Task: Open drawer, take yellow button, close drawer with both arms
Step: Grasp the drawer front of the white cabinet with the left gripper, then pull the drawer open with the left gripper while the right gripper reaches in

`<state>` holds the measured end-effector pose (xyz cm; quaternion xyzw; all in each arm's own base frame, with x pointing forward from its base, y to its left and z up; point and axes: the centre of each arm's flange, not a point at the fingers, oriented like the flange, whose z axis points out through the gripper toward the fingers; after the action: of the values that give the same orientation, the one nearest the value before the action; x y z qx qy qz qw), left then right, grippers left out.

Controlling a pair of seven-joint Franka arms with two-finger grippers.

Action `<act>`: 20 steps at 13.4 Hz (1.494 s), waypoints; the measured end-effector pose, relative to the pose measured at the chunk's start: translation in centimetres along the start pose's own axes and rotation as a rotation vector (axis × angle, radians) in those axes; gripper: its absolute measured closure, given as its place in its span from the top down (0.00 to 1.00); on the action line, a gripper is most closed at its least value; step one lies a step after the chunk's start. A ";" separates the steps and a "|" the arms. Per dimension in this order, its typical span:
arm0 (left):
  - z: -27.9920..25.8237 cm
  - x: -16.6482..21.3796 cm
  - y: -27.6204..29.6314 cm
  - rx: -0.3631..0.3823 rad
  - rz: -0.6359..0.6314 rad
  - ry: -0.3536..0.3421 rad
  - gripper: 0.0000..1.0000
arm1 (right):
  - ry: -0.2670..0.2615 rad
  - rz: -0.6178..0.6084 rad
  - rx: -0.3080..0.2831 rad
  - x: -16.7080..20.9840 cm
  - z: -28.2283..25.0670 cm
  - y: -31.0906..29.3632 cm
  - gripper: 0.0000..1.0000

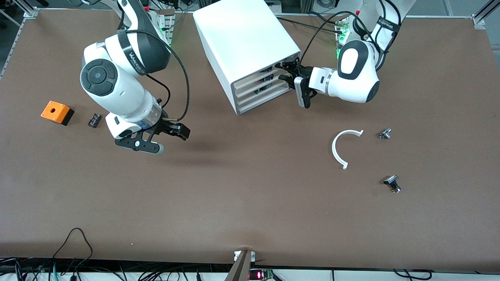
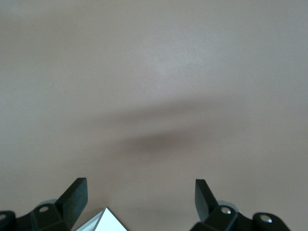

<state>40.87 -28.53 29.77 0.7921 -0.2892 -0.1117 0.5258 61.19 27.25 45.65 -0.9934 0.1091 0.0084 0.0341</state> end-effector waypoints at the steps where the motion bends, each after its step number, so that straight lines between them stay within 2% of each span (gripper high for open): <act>1: 0.1 0.0 0.1 -0.009 -0.001 0.001 0.53 | 0.000 0.000 0.000 0.0 0.0 0.0 0.99; 2: 0.1 0.0 0.2 -0.012 -0.001 0.000 0.48 | 0.000 0.000 0.000 0.0 0.0 0.0 0.99; 4: 0.4 -0.1 0.1 -0.014 -0.004 -0.005 0.46 | 0.000 0.000 0.000 0.0 0.0 0.0 0.99; 10: 2.3 -1.7 -0.6 -0.033 -0.034 -0.044 0.45 | 0.002 0.000 0.002 0.0 0.0 0.0 0.99; 14: 2.7 -2.1 -1.7 -0.076 -0.061 -0.058 0.45 | 0.010 -0.005 0.007 -0.1 -0.1 -0.4 0.99; 15: 2.7 -2.0 -1.8 -0.085 -0.059 -0.060 0.41 | 0.011 -0.006 0.008 -0.1 -0.1 -0.4 0.99; 16: 2.7 -1.8 -1.7 -0.091 -0.055 -0.061 0.41 | 0.011 -0.006 0.008 -0.1 -0.1 -0.4 0.99; 19: 2.5 -1.2 -1.0 -0.115 -0.039 -0.068 0.11 | 0.012 -0.006 0.009 -0.1 -0.1 -0.4 0.99; 20: 2.5 -1.2 -1.0 -0.117 -0.039 -0.068 0.10 | 0.012 -0.006 0.009 -0.1 -0.1 -0.4 0.99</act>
<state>39.07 -29.52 27.68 0.7612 -0.2843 -0.1658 0.5588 61.18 27.67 45.78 -0.9936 0.1066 0.0020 0.0378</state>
